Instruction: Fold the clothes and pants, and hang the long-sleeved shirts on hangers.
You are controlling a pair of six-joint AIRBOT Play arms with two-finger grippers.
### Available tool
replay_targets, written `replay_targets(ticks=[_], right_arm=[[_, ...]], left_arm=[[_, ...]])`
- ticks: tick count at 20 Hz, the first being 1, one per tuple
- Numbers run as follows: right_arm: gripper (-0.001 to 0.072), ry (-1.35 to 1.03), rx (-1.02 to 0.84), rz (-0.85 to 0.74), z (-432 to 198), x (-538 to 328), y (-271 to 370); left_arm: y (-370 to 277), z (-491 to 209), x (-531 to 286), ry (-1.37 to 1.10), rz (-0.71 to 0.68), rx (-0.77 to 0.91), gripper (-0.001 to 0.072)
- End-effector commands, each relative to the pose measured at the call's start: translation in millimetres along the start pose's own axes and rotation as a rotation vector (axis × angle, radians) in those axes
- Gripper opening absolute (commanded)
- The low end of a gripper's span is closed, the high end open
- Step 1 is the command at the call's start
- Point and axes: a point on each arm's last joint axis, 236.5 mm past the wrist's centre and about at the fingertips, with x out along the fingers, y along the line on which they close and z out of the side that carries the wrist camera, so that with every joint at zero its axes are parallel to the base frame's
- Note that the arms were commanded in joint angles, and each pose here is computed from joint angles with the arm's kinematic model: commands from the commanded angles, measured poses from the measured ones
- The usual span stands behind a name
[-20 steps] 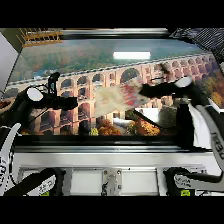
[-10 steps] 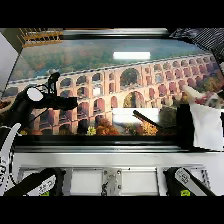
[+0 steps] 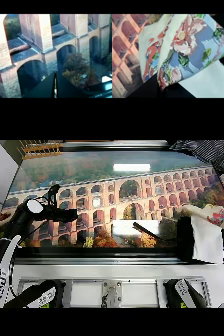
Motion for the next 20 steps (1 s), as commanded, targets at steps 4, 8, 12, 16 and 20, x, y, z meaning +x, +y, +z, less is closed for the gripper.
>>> replay_targets(ticks=[4, 8, 12, 16, 20], right_arm=[[0.0011, 0.198, -0.001, -0.330, -85, -1, -86], [0.0012, 0.331, 0.007, -0.374, -135, 15, -105], [0.0012, 0.382, -0.008, -0.432, -152, 18, -122], [0.0025, 0.388, -0.027, -0.481, -151, 13, -133], [0.0581, 0.343, -0.040, -0.468, -140, 15, -130]], left_arm=[[0, -1, 0, 0.002, 0.000, 0.004, 0.0004], [0, -1, 0, 0.002, 0.000, 0.004, 0.0003], [0, -1, 0, 0.002, 0.000, 0.004, 0.0004], [0, -1, 0, 0.002, 0.001, 0.005, 0.0003], [0, -1, 0, 0.002, 0.001, 0.006, 0.0003]])
